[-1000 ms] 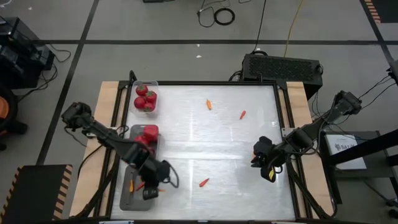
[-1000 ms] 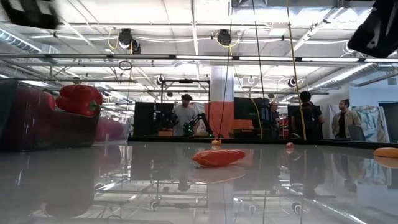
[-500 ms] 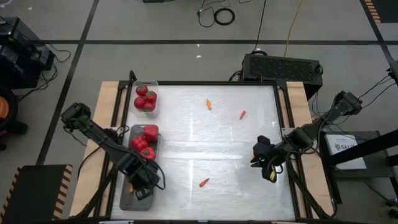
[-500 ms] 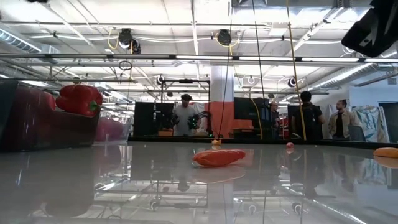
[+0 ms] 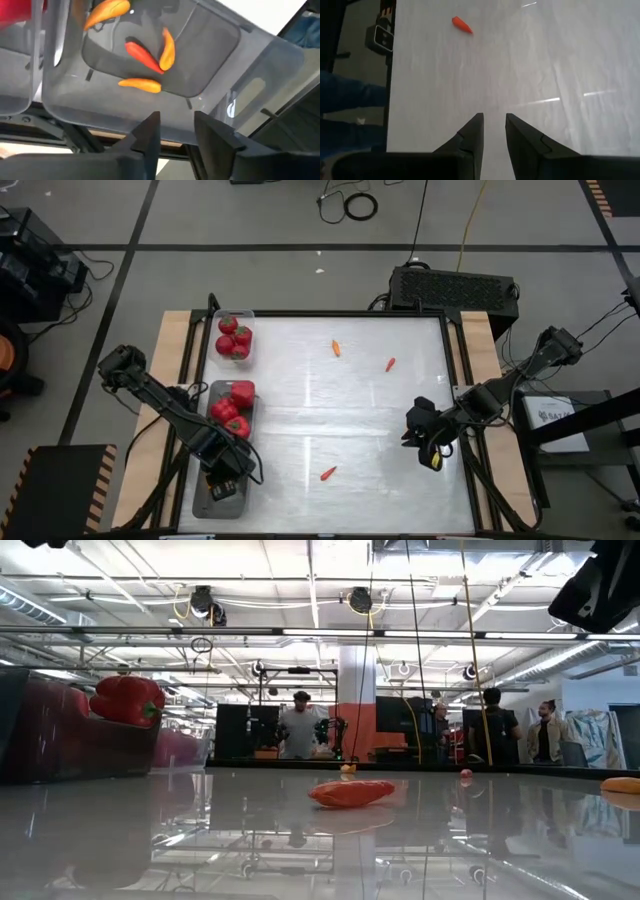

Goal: Sort produce into baskets
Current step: Put the yellow chili pepper into the bottom black bin

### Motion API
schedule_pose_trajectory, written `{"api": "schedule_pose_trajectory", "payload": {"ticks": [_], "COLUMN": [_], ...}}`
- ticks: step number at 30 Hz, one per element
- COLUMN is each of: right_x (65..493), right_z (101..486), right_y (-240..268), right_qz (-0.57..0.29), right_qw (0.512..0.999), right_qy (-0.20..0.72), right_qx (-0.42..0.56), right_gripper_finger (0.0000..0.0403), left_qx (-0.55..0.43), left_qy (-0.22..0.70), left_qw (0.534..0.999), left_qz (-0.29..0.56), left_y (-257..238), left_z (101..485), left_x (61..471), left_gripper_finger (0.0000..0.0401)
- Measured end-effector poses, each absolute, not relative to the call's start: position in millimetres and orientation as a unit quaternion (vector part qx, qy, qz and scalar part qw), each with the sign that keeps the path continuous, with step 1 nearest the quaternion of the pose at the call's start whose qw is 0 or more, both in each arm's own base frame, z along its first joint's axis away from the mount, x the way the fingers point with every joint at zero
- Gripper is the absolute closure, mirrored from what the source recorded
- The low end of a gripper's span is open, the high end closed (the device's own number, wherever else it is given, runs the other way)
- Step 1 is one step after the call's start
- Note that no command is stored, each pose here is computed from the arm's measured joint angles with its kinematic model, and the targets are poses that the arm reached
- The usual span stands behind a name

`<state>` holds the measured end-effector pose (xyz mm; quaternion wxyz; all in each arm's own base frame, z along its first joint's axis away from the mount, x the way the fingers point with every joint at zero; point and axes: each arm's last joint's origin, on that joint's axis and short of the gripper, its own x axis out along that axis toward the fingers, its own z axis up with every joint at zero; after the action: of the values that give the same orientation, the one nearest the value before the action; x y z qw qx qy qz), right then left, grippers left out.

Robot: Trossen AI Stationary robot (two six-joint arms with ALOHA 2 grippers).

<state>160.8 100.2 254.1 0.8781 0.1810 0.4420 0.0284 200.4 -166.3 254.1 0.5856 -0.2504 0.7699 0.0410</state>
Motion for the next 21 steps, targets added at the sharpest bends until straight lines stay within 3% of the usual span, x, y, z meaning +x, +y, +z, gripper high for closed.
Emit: {"api": "schedule_pose_trajectory", "payload": {"ticks": [5, 11, 16, 21], "right_x": [161, 161, 161, 162], "right_z": [254, 254, 254, 254], "right_y": [100, 100, 100, 98], "right_qz": [0.009, 0.001, -0.002, -0.022], "right_qw": [0.878, 0.874, 0.872, 0.880], "right_qy": [0.436, 0.436, 0.436, 0.422], "right_qx": [0.198, 0.215, 0.221, 0.214], "right_gripper_finger": [0.0330, 0.0330, 0.0330, 0.0330], "left_qx": [-0.247, -0.283, -0.329, -0.370], "left_qy": [0.765, 0.728, 0.654, 0.555], "left_qw": [0.595, 0.623, 0.677, 0.743], "left_qz": [0.023, -0.029, -0.075, -0.063], "left_y": [-168, -171, -162, -132], "left_z": [254, 257, 263, 271], "left_x": [202, 217, 246, 280], "left_gripper_finger": [0.0241, 0.0232, 0.0232, 0.0232]}}
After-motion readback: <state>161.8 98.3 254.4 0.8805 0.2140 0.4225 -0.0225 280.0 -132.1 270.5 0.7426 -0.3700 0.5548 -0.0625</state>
